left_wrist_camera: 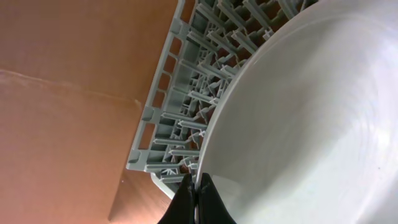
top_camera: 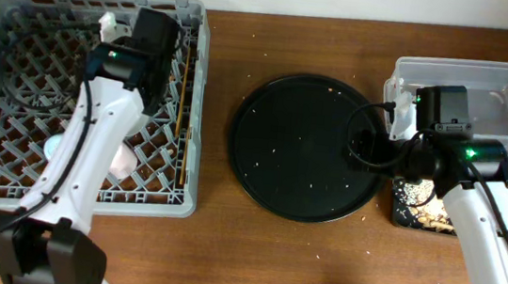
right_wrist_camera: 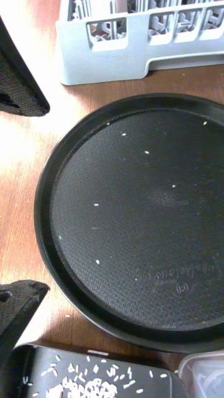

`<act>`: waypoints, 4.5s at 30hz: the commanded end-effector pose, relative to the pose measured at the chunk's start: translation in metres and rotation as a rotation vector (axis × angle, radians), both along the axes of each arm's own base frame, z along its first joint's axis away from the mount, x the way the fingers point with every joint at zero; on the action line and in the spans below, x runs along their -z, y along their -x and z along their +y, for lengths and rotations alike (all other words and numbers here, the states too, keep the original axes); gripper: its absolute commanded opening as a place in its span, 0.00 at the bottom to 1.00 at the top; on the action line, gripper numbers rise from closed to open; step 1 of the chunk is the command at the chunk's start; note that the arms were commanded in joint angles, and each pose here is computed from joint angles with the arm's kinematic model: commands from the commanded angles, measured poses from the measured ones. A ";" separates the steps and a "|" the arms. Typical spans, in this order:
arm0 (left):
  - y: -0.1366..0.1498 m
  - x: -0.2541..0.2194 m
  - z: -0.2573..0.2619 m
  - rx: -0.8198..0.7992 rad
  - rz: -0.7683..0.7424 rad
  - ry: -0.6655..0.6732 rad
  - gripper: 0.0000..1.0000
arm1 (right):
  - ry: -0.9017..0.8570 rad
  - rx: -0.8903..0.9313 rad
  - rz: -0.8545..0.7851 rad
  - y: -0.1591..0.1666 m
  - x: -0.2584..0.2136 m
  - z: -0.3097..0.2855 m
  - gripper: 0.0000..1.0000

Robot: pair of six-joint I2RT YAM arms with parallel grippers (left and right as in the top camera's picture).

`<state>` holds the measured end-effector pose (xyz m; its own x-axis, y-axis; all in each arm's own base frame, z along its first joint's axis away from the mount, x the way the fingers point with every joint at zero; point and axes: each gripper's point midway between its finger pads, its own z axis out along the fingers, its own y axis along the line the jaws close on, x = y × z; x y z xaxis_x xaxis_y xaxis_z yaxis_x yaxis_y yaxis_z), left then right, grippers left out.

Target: Sort waste into correct bins and load items into the dishwasher rack

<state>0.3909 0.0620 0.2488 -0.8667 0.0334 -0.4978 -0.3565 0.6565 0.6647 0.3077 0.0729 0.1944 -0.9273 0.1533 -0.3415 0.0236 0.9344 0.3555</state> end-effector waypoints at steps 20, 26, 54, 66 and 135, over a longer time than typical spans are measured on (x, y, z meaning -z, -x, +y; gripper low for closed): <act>0.012 -0.010 -0.138 0.384 -0.027 0.611 0.99 | 0.021 -0.056 -0.045 -0.003 -0.005 -0.001 0.81; 0.104 -0.133 -0.113 0.556 -0.341 0.658 0.99 | 0.019 -0.124 -0.380 0.027 -0.105 0.002 0.81; 0.236 -0.095 -0.085 0.510 -0.069 0.723 0.99 | 0.201 -0.081 -0.919 0.094 -0.186 -0.024 0.98; 0.236 -0.095 -0.085 0.510 -0.069 0.723 0.99 | 0.273 0.026 -1.252 0.078 -0.036 -0.041 0.98; 0.145 0.093 -0.056 0.611 -0.978 0.654 0.99 | 0.281 0.016 -1.138 0.063 0.037 -0.043 0.98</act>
